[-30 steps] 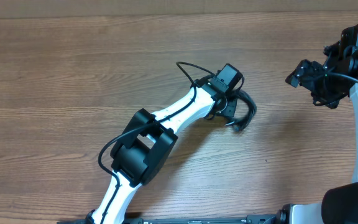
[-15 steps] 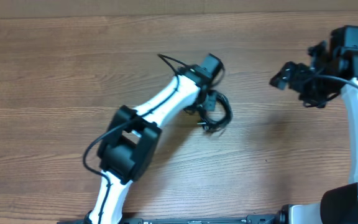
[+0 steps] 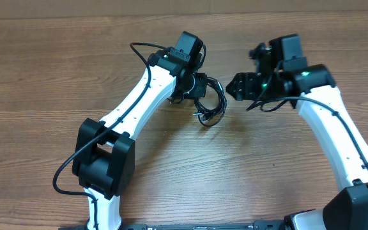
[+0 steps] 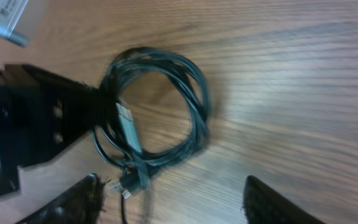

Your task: Untangle cables

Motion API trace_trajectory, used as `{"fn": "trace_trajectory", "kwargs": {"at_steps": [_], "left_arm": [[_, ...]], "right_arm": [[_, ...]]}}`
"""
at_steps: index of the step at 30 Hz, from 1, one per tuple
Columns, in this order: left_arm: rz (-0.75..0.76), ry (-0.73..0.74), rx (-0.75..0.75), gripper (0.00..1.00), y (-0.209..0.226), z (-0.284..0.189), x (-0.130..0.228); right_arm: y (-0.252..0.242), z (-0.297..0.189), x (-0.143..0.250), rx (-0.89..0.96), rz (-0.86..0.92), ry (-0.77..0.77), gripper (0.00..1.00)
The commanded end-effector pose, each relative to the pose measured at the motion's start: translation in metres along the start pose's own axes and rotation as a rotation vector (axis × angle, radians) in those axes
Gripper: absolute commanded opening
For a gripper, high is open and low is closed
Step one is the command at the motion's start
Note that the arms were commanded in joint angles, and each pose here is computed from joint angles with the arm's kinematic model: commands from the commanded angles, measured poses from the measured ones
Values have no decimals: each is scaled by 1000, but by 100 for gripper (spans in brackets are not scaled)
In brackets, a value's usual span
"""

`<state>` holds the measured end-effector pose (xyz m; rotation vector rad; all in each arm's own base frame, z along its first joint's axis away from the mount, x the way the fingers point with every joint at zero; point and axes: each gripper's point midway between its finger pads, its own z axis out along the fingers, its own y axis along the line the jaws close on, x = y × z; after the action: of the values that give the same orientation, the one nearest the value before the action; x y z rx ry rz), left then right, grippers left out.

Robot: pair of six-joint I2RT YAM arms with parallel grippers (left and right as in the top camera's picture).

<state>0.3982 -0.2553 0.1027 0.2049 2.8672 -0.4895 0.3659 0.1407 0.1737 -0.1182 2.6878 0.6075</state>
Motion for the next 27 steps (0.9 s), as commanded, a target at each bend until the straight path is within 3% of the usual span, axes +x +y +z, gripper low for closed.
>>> {"fn": "trace_trajectory", "kwargs": {"at_steps": [1,7,9,12,23,27], "left_arm": [[36,-15,29,4,-9,-11,-1],[55,-70,12,4,-3,-32,-11],[56,-99,10,4,-3,-45,-14],[111,-123,21,4,-9,-57,-15],[196,-133,97,4,-26,-73,-10],[218,-131,67,4,-19,-75,-9]], "right_arm": [[12,18,6,1,-47,-9,61],[-26,33,11,220,136,-33,61],[-49,33,14,320,308,-68,67],[-53,33,12,319,410,-95,72],[-48,35,8,292,414,-101,74],[-80,24,8,478,407,-157,73]]}}
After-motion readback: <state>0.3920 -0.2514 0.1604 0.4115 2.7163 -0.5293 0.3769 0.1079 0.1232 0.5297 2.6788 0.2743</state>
